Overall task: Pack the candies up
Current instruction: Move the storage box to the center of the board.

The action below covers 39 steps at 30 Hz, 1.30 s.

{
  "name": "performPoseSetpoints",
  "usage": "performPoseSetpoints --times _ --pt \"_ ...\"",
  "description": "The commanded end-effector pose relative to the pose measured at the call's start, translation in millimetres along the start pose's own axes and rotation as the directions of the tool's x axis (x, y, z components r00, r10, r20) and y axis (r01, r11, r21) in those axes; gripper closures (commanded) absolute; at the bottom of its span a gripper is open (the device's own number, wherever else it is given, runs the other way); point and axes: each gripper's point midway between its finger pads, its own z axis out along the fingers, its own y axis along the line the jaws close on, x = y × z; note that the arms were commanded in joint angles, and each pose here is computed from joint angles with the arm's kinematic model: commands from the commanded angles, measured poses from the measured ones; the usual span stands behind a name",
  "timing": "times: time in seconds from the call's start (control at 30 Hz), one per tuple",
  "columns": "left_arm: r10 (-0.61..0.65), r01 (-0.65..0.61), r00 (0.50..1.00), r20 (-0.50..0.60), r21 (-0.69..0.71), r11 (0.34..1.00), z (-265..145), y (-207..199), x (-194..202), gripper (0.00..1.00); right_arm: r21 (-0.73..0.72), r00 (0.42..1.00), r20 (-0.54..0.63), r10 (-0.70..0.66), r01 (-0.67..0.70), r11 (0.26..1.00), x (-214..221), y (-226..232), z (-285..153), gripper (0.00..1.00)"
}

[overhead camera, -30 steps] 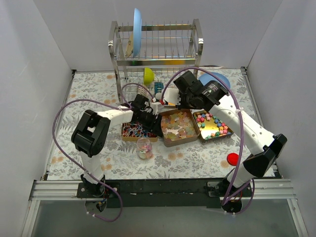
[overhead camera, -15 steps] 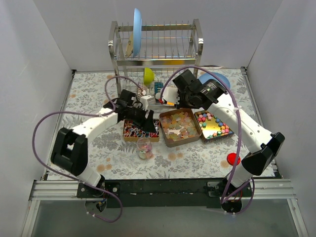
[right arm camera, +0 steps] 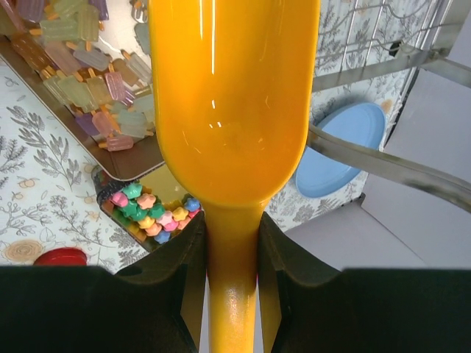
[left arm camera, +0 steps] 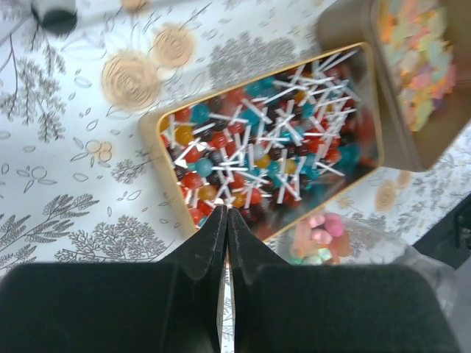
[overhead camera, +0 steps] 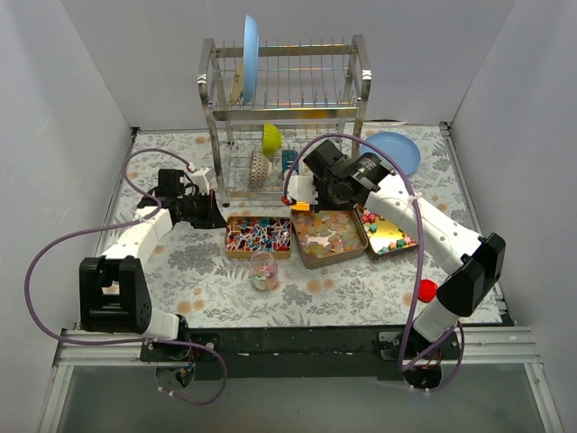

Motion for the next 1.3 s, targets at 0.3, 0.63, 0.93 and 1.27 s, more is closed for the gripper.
performPoseSetpoints --times 0.3,0.63,0.93,1.27 --pt "-0.033 0.022 0.987 -0.154 -0.075 0.997 43.4 45.5 27.5 1.00 -0.088 0.983 0.185 -0.010 0.027 0.996 -32.5 24.2 24.4 0.99" --pt "-0.022 0.044 0.970 -0.243 0.084 0.995 49.1 -11.0 51.0 1.00 -0.087 0.983 0.184 -0.003 0.019 0.996 -30.8 25.4 25.0 0.99" --pt "-0.029 0.061 0.978 -0.205 0.155 0.986 17.6 -43.4 46.8 0.90 -0.109 0.987 0.158 -0.027 0.045 0.993 -29.3 28.7 32.9 0.99" --pt "0.007 -0.002 1.000 -0.006 0.548 0.837 -34.1 -125.8 3.2 0.32 -0.091 0.975 0.213 -0.059 0.080 0.993 -55.7 15.4 23.5 0.99"
